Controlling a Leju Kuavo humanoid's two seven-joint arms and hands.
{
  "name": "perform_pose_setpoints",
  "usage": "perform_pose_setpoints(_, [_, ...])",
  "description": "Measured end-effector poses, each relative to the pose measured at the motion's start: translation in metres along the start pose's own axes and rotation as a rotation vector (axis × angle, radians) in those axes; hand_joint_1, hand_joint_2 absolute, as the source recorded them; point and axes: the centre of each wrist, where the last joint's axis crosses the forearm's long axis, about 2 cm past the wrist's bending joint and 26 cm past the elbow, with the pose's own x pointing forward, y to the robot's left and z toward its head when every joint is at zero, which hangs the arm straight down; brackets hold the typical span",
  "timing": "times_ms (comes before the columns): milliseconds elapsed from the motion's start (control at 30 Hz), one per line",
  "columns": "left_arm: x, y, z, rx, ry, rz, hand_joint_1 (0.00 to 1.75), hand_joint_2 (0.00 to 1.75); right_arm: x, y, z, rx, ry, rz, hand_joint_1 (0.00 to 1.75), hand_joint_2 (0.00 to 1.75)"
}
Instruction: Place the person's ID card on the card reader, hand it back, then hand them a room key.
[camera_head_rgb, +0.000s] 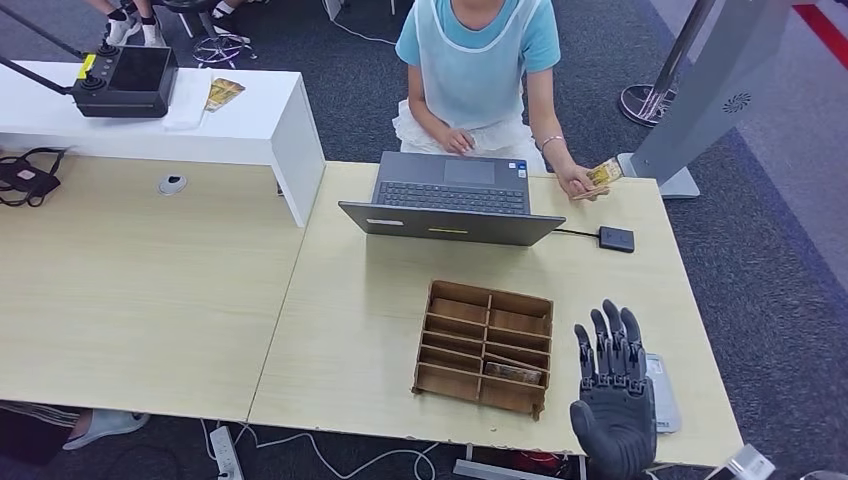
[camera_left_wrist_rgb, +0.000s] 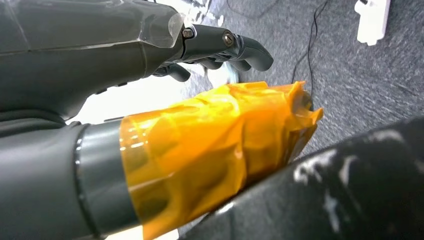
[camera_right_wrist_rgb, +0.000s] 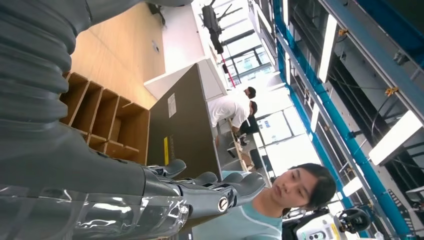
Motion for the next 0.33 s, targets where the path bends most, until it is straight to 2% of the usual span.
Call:
perform_pose_setpoints(200, [-0.001, 0.000, 0.000, -0.036, 0.038, 0.134, 0.00, 0.00, -0.001, -0.005, 0.003, -0.034, 0.007, 0.005, 0.00, 1.75])
perform_pose_setpoints(333, [-0.002, 0.000, -0.001, -0.048, 0.043, 0.199, 0.00, 0.00, -0.001, -0.011, 0.005, -0.074, 0.030, 0.067, 0.00, 1.75])
